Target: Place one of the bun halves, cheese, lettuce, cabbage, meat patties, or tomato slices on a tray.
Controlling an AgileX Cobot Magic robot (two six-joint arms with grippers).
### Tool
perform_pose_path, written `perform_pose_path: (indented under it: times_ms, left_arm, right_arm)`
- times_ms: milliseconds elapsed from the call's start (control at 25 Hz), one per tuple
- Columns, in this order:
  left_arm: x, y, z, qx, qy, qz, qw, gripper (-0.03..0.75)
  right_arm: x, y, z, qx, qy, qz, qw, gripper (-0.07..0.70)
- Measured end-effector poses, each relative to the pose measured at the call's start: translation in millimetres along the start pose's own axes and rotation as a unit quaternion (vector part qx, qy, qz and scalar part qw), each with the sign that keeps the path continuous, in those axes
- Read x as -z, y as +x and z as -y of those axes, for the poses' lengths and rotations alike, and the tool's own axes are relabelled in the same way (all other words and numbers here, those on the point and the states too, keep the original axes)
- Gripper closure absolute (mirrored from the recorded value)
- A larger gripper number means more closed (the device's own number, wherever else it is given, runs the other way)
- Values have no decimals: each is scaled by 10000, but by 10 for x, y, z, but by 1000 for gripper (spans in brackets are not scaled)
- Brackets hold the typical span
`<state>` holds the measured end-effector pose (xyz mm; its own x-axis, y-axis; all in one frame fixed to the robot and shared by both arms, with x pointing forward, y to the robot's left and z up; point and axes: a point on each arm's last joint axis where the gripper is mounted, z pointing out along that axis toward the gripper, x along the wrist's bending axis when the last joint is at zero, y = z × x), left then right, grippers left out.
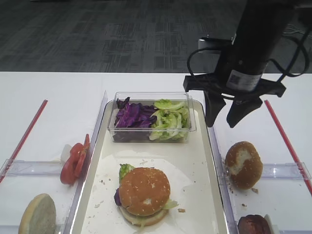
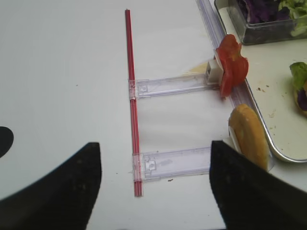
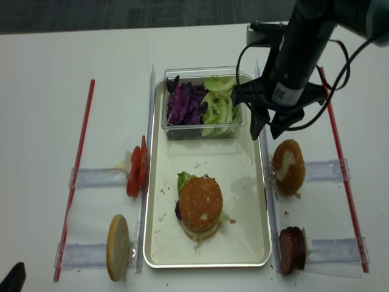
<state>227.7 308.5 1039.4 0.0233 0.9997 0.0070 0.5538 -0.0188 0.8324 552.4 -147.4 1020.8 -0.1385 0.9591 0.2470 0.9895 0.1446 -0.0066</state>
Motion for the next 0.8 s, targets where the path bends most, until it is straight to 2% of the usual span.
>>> perform_pose_path:
  times_ms: [120,240,640,800]
  left_arm:
    - [0,0,0,0,0,0,10000,235]
    - [0,0,0,0,0,0,10000,235]
    - [0,0,0,0,0,0,10000,235]
    - [0,0,0,0,0,0,10000,235]
  right_arm:
    - [92,-23,-46,-54,-215,264,9994,290]
    - [134,-27,-62,-72,-290,343,9990,290]
    - [135,-36,-63,-57,-295,398,9988,290]
    - [143,-77,-73,26,-347,631,9974,290]
